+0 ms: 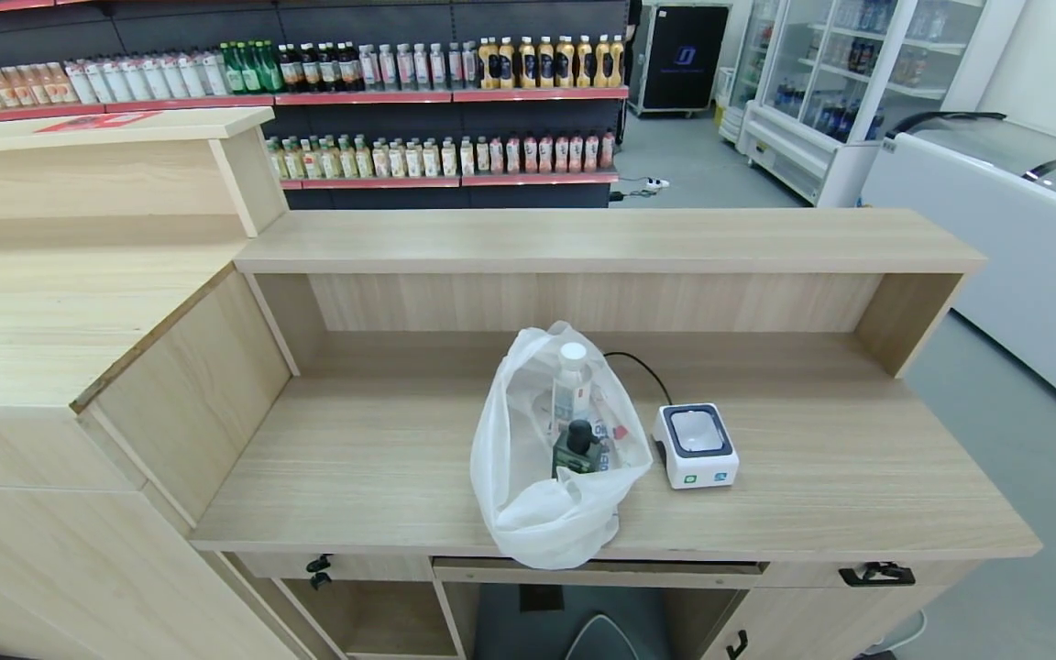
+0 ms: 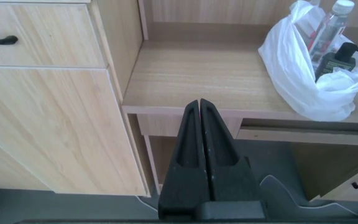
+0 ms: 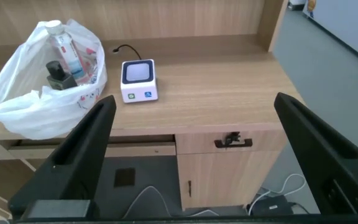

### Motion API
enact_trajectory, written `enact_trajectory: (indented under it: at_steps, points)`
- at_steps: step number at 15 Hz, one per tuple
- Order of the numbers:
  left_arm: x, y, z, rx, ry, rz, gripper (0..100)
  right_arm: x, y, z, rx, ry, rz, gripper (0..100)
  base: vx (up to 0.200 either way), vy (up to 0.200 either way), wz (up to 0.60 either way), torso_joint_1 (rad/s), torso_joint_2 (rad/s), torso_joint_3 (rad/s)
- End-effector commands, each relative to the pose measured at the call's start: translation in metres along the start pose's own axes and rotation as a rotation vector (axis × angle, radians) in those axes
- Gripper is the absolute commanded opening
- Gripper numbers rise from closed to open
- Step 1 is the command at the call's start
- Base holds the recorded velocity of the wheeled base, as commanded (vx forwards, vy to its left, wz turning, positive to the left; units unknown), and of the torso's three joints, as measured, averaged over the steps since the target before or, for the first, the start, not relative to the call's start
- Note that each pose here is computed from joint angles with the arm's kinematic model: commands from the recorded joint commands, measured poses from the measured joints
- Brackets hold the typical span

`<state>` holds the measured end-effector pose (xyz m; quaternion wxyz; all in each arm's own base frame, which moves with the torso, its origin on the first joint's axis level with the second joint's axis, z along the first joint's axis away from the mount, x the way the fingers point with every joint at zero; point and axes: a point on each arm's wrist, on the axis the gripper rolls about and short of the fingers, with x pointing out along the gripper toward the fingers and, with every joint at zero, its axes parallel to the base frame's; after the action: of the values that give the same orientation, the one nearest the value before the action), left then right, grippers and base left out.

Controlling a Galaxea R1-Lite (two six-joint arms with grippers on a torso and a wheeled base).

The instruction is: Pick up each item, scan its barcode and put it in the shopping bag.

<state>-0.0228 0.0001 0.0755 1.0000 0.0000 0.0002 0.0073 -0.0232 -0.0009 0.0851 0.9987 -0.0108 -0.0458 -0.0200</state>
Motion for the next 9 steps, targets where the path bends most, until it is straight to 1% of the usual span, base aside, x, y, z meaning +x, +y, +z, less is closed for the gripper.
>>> enact_trajectory:
  at_steps: [1,9]
  points:
    - [0.0,0.0,0.0,0.0,0.0,0.001,0,0.0,0.0,0.0,0.0,0.0,0.001,100,0.0,0.0,0.0,0.0,0.0,0.0]
    - [0.0,0.0,0.0,0.0,0.0,0.001,0,0.0,0.0,0.0,0.0,0.0,0.001,100,0.0,0.0,0.0,0.0,0.0,0.0]
